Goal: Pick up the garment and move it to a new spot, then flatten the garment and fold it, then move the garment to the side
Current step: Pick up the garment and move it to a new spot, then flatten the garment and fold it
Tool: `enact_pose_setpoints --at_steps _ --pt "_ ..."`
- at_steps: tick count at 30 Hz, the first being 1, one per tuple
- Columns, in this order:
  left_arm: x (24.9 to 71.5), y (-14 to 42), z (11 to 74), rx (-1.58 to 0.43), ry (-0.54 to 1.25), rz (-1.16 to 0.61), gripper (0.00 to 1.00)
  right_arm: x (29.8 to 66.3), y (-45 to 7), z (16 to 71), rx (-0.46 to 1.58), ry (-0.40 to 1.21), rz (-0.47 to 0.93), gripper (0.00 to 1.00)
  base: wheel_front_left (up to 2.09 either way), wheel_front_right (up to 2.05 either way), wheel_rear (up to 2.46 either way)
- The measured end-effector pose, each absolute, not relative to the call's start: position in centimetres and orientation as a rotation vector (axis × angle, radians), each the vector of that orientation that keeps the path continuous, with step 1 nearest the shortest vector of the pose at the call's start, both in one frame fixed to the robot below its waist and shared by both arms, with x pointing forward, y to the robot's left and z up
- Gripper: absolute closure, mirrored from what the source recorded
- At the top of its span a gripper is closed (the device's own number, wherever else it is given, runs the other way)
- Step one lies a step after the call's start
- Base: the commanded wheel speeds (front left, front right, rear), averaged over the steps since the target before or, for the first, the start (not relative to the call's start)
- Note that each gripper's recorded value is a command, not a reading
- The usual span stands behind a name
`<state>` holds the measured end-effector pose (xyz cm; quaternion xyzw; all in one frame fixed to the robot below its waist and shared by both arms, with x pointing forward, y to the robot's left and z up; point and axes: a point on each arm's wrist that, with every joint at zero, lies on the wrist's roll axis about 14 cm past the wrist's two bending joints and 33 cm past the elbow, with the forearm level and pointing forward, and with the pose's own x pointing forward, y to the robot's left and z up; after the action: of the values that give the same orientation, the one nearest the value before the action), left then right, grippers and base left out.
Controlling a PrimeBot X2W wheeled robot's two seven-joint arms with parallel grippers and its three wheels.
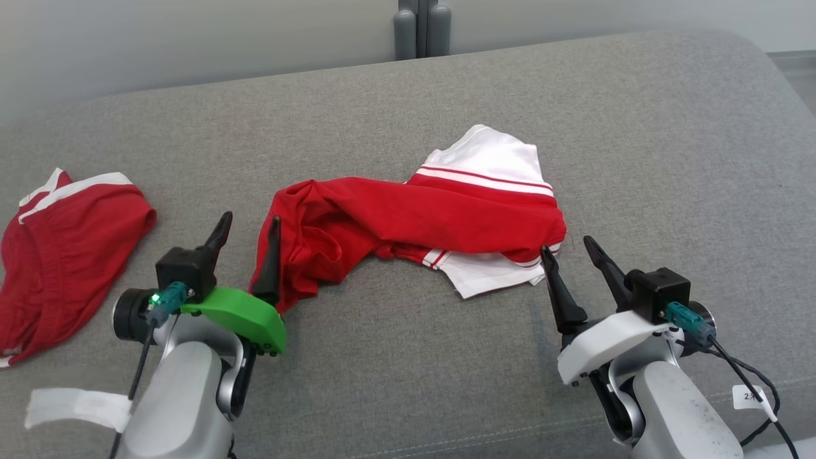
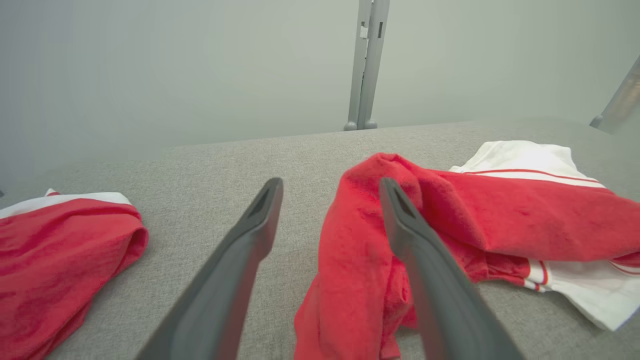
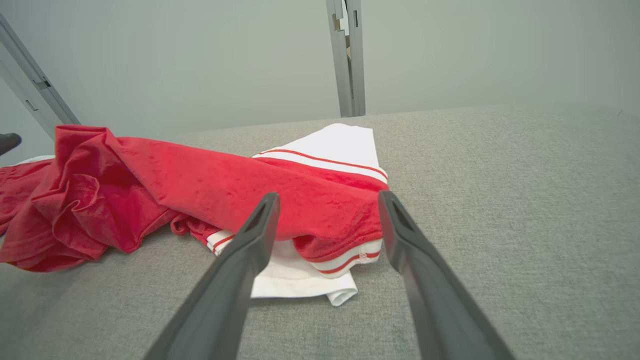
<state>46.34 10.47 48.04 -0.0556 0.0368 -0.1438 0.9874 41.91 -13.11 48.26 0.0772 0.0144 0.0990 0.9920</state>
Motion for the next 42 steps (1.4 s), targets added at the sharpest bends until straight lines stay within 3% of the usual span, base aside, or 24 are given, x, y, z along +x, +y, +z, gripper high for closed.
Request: enact_pose_setpoints --at_steps 22,36,37,38,40,42 --pt "41.8 5.9 44.2 -0.1 0.162 -0.397 0.0 41.9 -13.1 47.9 0.163 0.038 0.198 0.0 0.0 0.0 0.0" --pt "44.4 7.9 42.6 -0.084 0.224 -0.318 0.0 41.6 -14.5 47.8 0.159 0.037 0.16 0.0 0.0 0.0 0.0" --pt "44.3 8.2 41.8 -0.074 0.251 -0.313 0.24 41.6 -14.7 47.8 0.158 0.037 0.155 0.0 0.0 0.0 0.0" --pt "44.3 8.3 41.5 -0.07 0.262 -0.311 0.54 41.6 -14.7 47.7 0.157 0.038 0.154 0.0 0.0 0.0 0.0" --pt "44.3 8.6 41.2 -0.063 0.275 -0.306 1.0 41.6 -14.8 47.7 0.157 0.038 0.152 0.0 0.0 0.0 0.0" --pt "44.4 8.8 41.0 -0.061 0.284 -0.3 1.0 41.6 -14.7 47.7 0.156 0.038 0.153 0.0 0.0 0.0 0.0"
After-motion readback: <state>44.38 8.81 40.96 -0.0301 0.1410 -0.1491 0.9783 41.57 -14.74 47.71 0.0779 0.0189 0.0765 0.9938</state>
